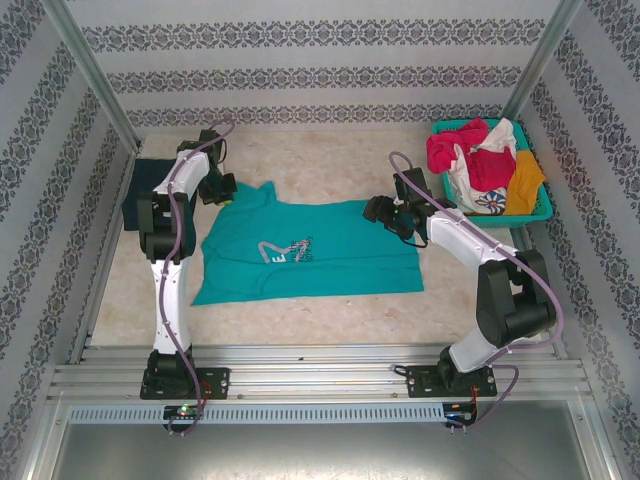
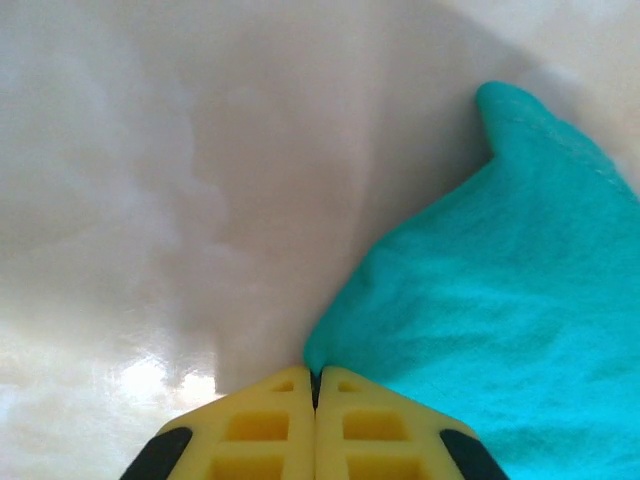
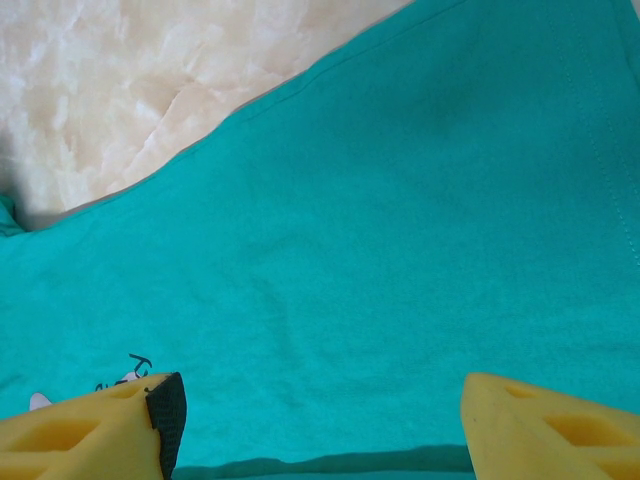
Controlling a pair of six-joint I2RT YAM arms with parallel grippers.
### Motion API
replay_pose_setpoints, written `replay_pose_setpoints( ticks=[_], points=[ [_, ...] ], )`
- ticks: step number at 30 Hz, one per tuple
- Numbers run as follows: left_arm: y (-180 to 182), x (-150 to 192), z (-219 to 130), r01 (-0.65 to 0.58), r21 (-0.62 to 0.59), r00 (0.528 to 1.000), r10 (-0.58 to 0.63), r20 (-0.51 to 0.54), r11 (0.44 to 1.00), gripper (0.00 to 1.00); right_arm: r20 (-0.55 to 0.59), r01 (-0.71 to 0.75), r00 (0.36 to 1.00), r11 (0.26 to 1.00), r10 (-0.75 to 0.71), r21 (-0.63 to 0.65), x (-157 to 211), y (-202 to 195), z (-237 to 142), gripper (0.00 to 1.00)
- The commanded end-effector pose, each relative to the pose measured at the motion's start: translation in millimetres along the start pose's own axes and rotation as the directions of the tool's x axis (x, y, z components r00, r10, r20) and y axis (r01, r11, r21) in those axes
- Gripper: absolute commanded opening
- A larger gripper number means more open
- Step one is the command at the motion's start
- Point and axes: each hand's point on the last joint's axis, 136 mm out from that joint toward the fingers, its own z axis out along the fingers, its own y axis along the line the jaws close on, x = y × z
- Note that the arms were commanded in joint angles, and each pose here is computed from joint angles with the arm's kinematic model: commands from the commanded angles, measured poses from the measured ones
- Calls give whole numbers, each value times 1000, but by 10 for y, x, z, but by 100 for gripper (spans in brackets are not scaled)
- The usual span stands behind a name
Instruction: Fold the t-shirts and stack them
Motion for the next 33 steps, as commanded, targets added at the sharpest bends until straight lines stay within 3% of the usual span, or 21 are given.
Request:
replay_pose_setpoints(
  ticks=[1,7,17,29,33],
  points=[
    [92,141,244,-7,-37,998,4,-67,999,0,17,4,1000,999,-5,38,-30,-83,-2,73],
    [65,148,199,-5,-17,999,4,-52,1000,0,85,-37,996,982,22,186,-526,-484,147,70],
    [82,216,205,-4,-12,998,3,-55,1000,0,47,-5,999,940,-11,342,-1098,-776,675,51],
    [53,213,186,-7,-1,999,7,-51,1000,0,-25,8,1000,919,2,394,-1194,-919,1051,39],
    [79,218,169,-50,-47,998,47,-49,998,0,-46,12,999,915,7,404,-1216,-978,1136,35]
  ],
)
